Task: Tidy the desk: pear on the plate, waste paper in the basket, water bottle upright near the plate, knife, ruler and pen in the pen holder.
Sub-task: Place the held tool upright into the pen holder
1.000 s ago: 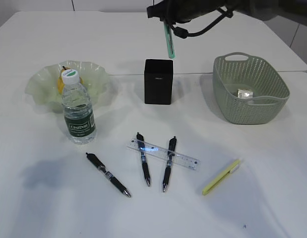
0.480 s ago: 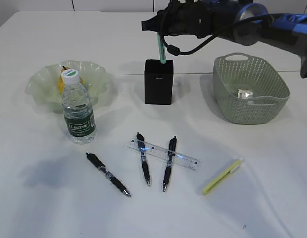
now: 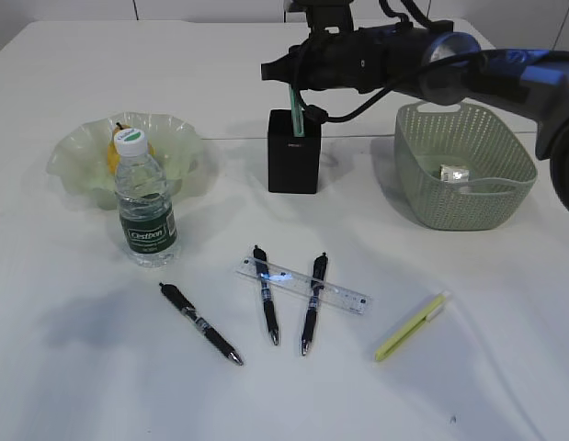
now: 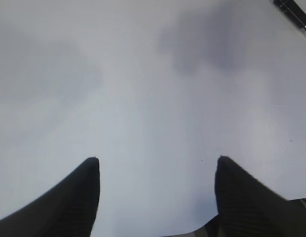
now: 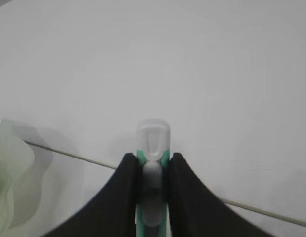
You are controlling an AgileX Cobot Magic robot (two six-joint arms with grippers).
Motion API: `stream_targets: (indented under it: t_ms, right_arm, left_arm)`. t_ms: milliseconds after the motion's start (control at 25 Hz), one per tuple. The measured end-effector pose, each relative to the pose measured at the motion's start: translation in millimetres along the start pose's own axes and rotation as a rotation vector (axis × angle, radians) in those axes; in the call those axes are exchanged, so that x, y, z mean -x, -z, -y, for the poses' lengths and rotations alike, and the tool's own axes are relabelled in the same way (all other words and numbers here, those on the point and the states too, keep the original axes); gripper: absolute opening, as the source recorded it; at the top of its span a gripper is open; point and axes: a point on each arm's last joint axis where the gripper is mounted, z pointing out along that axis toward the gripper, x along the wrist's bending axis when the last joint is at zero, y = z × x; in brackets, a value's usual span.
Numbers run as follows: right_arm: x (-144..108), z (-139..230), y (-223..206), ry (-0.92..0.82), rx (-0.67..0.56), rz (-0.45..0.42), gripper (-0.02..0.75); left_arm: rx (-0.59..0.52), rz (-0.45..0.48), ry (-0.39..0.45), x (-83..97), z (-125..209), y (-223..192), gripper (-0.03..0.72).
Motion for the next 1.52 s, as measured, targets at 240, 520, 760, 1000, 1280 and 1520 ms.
stream_targets:
  t_ms: [240,520,760,1000,1280,1520]
  right_arm:
    - [0.6,14.4,-8.6,0.0,-0.029,0.001,0.13]
    - [0.6,16.3,-9.3,-0.002,-0.039,0.001,0.316]
    - [0.2,18.0,-6.4,-0.014,-0.097,-0.001,0.345]
    - [-2.3,1.3,15.2,-0.042,-0.201,-0.013,0.347]
    - [-5.2,-33.8,60.2,-0.023,-0.314,-0.025,0.347]
    - [-6.4,-61.1,113.3,-0.002,-0.465,-0.021,0.347]
  left_arm:
    - [0.002,0.0,0.0,0.0,-0.2,0.0,0.51]
    - [0.003,0.0,0.0,0.0,-0.3,0.0,0.51]
    - [0.005,0.0,0.0,0.0,-0.4,0.0,0.51]
    - [0.005,0.0,0.0,0.0,-0.4,0.0,0.51]
    - [0.005,0.0,0.0,0.0,-0.4,0.0,0.51]
    - [0.005,-0.003,-0.002,-0.3,-0.4,0.0,0.51]
